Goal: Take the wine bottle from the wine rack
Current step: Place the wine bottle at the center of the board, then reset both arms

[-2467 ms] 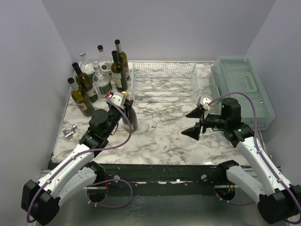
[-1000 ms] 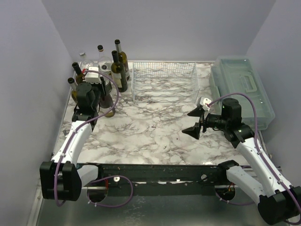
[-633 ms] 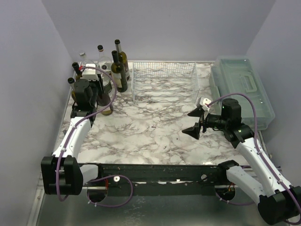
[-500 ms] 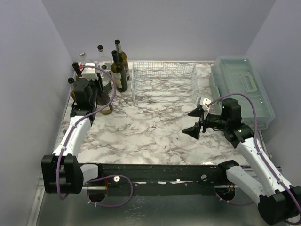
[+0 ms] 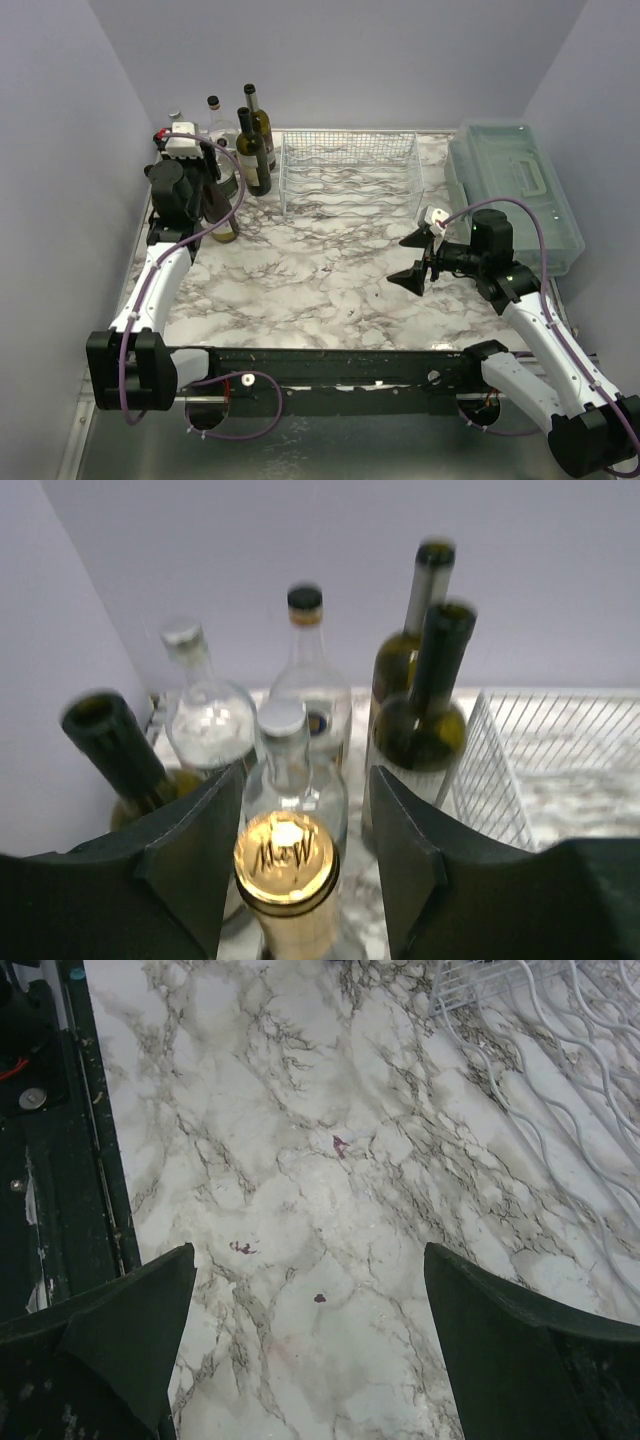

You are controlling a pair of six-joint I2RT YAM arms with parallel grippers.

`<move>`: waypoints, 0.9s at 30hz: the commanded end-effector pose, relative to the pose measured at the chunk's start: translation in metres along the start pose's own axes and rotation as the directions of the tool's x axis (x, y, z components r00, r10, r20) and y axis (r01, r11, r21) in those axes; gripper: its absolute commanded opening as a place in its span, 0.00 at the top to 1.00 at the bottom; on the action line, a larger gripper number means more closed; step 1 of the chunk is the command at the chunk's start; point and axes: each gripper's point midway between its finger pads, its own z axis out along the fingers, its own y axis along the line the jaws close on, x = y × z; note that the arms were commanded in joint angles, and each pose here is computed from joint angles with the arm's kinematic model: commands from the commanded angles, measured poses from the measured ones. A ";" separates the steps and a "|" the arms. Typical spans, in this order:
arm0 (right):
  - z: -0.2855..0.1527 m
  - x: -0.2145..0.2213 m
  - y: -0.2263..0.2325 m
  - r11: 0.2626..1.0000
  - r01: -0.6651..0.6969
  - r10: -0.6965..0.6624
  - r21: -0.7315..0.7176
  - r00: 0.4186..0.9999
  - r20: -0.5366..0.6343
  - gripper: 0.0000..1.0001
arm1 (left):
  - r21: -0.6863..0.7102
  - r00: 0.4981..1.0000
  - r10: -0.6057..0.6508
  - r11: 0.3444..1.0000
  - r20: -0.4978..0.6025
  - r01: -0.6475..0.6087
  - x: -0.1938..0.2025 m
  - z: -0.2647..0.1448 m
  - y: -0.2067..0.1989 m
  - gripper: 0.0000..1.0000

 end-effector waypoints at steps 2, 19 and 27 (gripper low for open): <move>-0.001 0.006 -0.005 1.000 0.007 -0.007 0.027 1.000 -0.013 0.01 | -0.018 0.951 -0.016 1.000 0.307 0.023 -0.107 -0.012 0.006 0.38; -0.003 0.007 -0.010 0.998 0.021 -0.020 0.057 1.000 -0.022 0.01 | 0.138 0.930 -0.199 0.977 0.308 0.163 -0.153 -0.075 -0.018 0.01; -0.008 0.005 -0.017 0.996 0.013 -0.011 0.088 1.000 -0.020 0.01 | 0.277 0.923 -0.348 0.914 0.162 0.296 -0.139 -0.127 -0.046 0.01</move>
